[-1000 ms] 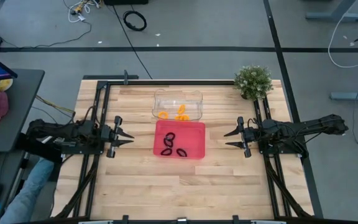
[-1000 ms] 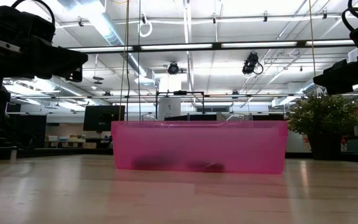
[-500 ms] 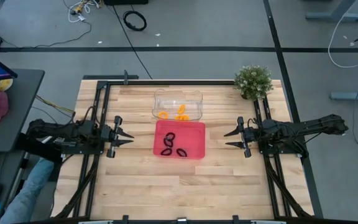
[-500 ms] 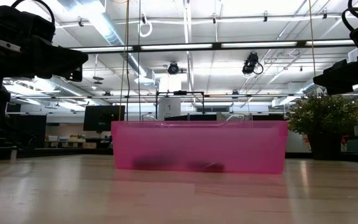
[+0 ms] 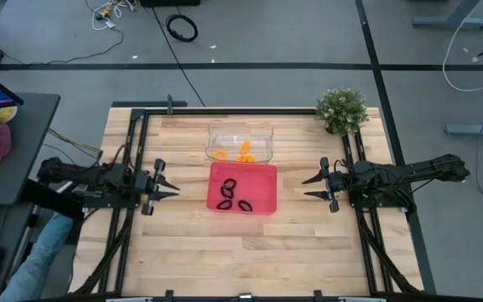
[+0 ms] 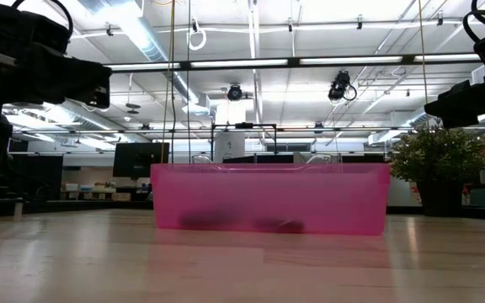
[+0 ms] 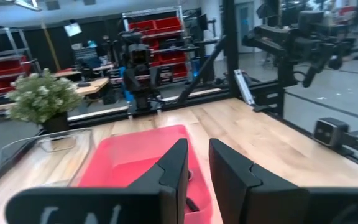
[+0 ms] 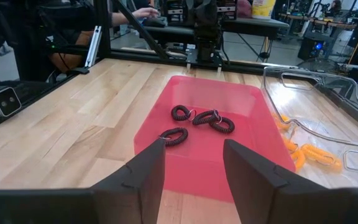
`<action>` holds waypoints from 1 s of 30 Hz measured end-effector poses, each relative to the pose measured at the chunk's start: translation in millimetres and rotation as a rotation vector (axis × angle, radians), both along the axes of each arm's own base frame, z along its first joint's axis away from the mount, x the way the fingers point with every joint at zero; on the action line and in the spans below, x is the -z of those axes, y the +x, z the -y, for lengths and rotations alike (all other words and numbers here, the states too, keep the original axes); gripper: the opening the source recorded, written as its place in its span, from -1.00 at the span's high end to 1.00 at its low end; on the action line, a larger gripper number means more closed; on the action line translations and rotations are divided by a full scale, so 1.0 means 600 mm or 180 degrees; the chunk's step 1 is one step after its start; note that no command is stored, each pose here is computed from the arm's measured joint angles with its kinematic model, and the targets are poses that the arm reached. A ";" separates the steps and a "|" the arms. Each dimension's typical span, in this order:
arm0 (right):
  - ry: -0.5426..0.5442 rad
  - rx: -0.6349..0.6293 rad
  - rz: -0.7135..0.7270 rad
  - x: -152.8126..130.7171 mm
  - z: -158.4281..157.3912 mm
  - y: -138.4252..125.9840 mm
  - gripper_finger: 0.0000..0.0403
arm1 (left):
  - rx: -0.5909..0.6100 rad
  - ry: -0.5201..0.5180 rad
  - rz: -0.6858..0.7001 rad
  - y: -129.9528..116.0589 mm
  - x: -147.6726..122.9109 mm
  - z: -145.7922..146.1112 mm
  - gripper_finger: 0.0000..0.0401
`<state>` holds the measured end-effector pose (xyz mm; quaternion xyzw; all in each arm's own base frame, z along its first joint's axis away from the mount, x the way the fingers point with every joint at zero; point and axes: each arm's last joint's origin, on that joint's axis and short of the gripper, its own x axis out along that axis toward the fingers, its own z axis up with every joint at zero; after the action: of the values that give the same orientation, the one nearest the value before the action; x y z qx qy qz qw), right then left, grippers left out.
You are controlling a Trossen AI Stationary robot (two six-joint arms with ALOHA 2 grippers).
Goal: Sort spring keychains
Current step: Return to Home Position
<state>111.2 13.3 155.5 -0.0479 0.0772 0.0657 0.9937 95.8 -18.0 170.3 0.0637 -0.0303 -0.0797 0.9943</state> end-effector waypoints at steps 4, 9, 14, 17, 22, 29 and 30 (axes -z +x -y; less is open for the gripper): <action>0.0001 -0.0001 0.0001 0.000 0.000 0.000 0.17 | 0.0061 0.0000 0.0000 -0.001 0.000 0.003 0.66; 0.0000 -0.0001 0.0001 0.000 0.000 0.000 0.17 | 0.0061 -0.0001 0.0000 -0.001 0.000 0.003 0.66; 0.0000 0.0000 0.0001 0.000 0.000 0.000 0.17 | 0.0061 0.0000 0.0000 -0.001 0.000 0.003 0.66; 0.0000 -0.0001 0.0000 0.000 0.000 0.000 0.17 | 0.0061 0.0000 0.0000 -0.001 0.000 0.003 0.66; 0.0000 -0.0001 0.0001 0.000 0.000 0.000 0.17 | 0.0059 0.0000 0.0000 -0.001 0.000 0.003 0.66; 0.0000 0.0000 0.0001 0.000 0.000 0.000 0.17 | 0.0059 0.0001 -0.0001 -0.001 0.000 0.003 0.66; 0.0001 -0.0001 0.0002 0.000 0.000 0.000 0.17 | 0.0059 0.0001 -0.0002 -0.001 0.000 0.003 0.66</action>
<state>111.2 13.3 155.5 -0.0479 0.0769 0.0659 0.9937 95.5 -19.7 170.2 0.0635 -0.0306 -0.0890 0.9935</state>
